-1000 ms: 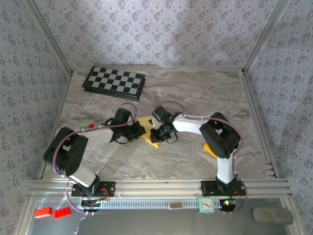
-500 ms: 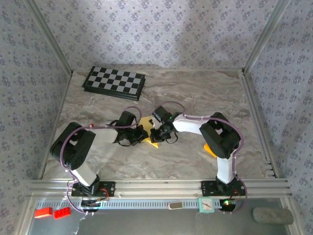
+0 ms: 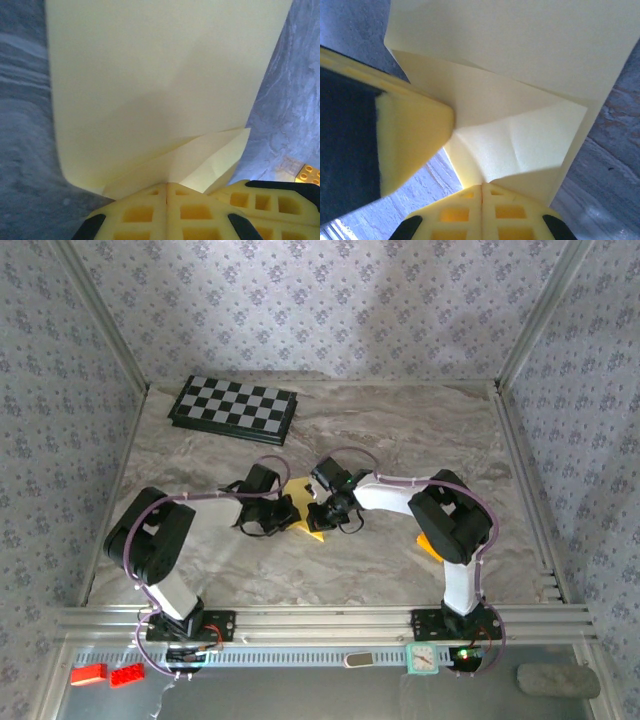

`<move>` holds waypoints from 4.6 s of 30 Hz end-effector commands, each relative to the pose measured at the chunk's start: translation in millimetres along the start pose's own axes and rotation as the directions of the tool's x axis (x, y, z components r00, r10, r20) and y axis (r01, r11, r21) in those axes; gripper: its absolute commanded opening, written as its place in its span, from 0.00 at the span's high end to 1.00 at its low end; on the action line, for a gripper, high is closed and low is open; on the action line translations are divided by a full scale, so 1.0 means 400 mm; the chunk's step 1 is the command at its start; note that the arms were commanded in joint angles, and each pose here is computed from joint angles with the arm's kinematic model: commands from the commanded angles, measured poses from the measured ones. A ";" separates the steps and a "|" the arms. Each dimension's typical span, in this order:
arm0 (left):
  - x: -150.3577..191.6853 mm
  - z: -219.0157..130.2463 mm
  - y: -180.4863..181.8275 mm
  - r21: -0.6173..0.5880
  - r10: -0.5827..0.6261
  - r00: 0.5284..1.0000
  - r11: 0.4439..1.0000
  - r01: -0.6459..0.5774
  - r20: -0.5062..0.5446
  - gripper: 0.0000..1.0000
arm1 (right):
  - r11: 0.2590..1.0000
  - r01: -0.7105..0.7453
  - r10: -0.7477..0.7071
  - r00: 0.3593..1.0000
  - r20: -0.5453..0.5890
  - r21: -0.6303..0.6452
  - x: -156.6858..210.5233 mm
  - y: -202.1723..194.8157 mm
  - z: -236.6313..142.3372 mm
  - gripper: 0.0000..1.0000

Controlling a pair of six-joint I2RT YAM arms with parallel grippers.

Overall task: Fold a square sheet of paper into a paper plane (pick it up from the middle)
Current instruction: Third fold the triangle at the center of the table, then fourth fold the wing at the center of the table.

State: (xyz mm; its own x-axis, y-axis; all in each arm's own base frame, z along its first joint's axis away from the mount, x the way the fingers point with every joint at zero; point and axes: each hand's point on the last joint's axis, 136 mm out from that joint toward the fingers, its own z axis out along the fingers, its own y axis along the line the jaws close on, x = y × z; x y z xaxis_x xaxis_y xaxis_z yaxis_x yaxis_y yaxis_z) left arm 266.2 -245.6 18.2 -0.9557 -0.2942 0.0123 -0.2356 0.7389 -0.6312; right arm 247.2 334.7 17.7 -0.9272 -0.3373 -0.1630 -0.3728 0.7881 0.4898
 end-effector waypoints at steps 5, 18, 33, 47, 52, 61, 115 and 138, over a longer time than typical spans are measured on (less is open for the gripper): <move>-0.072 -0.035 0.130 -0.173 -0.010 0.999 0.985 0.019 0.052 0.97 | 0.971 -0.052 0.087 0.986 -0.141 0.232 0.127 -0.156 0.033 0.98; -0.105 -0.133 -0.042 -0.034 0.064 0.992 0.998 -0.061 0.108 0.97 | 0.982 -0.040 0.063 0.990 -0.122 0.185 0.096 -0.122 0.027 0.98; -0.034 -0.014 0.019 -0.133 0.032 0.999 0.991 -0.033 -0.009 0.99 | 0.998 -0.012 0.017 0.997 -0.076 0.069 0.042 -0.064 0.007 0.97; -0.012 0.003 0.116 -0.268 -0.040 0.999 0.963 0.033 -0.020 1.00 | 0.999 -0.001 0.002 1.000 0.017 -0.042 -0.062 0.055 -0.019 0.99; -0.007 0.006 0.126 -0.283 -0.057 0.998 0.958 0.047 -0.027 1.00 | 0.999 -0.010 0.010 1.000 0.001 -0.051 -0.063 0.055 0.001 1.00; 0.008 0.009 0.170 -0.346 -0.110 0.994 0.933 0.093 -0.028 1.00 | 0.999 -0.018 0.016 0.998 -0.057 -0.034 -0.009 0.022 0.023 1.00; -0.061 -0.082 -0.029 0.101 -0.211 0.977 0.972 0.213 -0.033 0.44 | 0.990 -0.135 0.128 0.983 0.131 0.040 -0.066 -0.046 -0.035 0.82; -0.054 -0.074 0.007 0.031 -0.219 0.975 0.975 0.220 -0.026 0.44 | 0.985 -0.163 0.157 0.983 0.095 0.058 -0.052 -0.075 -0.012 0.84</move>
State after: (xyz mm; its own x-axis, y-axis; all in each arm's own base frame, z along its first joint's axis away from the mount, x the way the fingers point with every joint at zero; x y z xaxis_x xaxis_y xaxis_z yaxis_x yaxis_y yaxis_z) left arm 282.7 -221.2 35.3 -0.8785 -0.4391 0.1882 -0.4480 0.6206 -0.6435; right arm 277.6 322.2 22.9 -0.9624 -0.1737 -0.2088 -0.2563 0.8354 0.4862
